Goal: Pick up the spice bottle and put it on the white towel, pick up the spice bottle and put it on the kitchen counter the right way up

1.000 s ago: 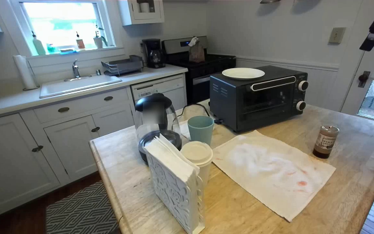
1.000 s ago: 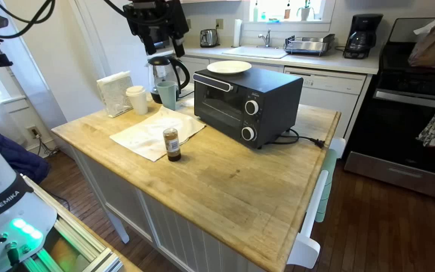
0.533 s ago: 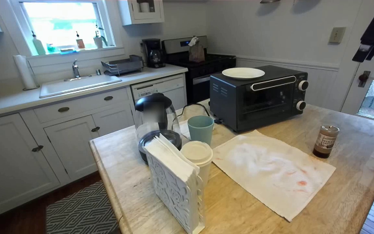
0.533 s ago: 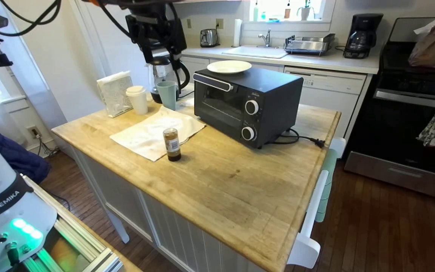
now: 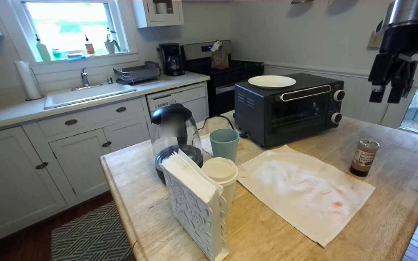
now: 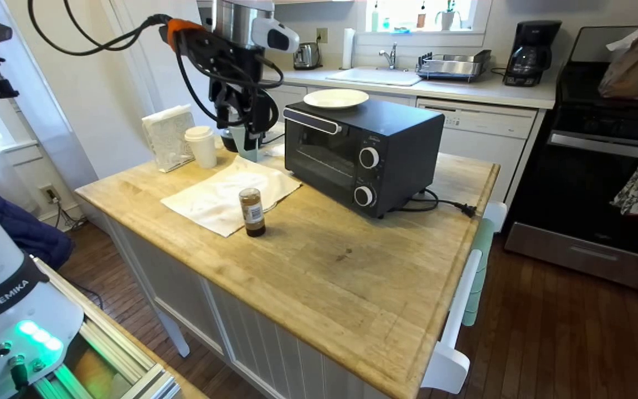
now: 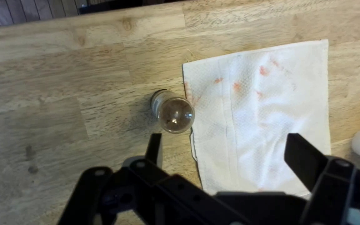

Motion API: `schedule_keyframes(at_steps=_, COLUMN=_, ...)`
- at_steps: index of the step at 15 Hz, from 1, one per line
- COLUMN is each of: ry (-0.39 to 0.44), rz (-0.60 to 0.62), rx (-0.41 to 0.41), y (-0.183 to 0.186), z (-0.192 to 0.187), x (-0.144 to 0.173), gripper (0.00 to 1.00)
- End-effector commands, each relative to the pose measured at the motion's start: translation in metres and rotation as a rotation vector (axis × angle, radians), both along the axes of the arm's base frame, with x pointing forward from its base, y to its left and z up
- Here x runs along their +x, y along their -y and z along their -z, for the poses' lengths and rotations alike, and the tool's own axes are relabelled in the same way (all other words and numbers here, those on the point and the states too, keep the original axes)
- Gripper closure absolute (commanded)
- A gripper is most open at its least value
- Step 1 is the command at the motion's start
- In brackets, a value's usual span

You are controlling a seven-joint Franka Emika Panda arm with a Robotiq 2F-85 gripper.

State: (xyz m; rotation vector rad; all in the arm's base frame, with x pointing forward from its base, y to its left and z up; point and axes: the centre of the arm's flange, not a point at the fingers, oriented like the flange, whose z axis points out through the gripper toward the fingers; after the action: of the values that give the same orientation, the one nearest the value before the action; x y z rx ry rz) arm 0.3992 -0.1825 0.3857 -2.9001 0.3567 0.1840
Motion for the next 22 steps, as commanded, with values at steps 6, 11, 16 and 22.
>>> schedule_keyframes(at_steps=6, ry=-0.170, rz=0.097, rx=-0.084, y=-0.005, z=0.056, x=0.057, gripper=0.00)
schedule_keyframes(at_steps=11, ry=-0.205, rz=0.003, rx=-0.097, y=-0.009, z=0.091, x=0.068, gripper=0.00)
schedule_keyframes(at_steps=16, ry=-0.274, rz=-0.063, rx=-0.177, y=-0.008, z=0.117, x=0.073, gripper=0.00)
schedule_keyframes(at_steps=22, ry=-0.319, rz=-0.114, rx=-0.179, y=-0.011, z=0.140, x=0.078, gripper=0.00)
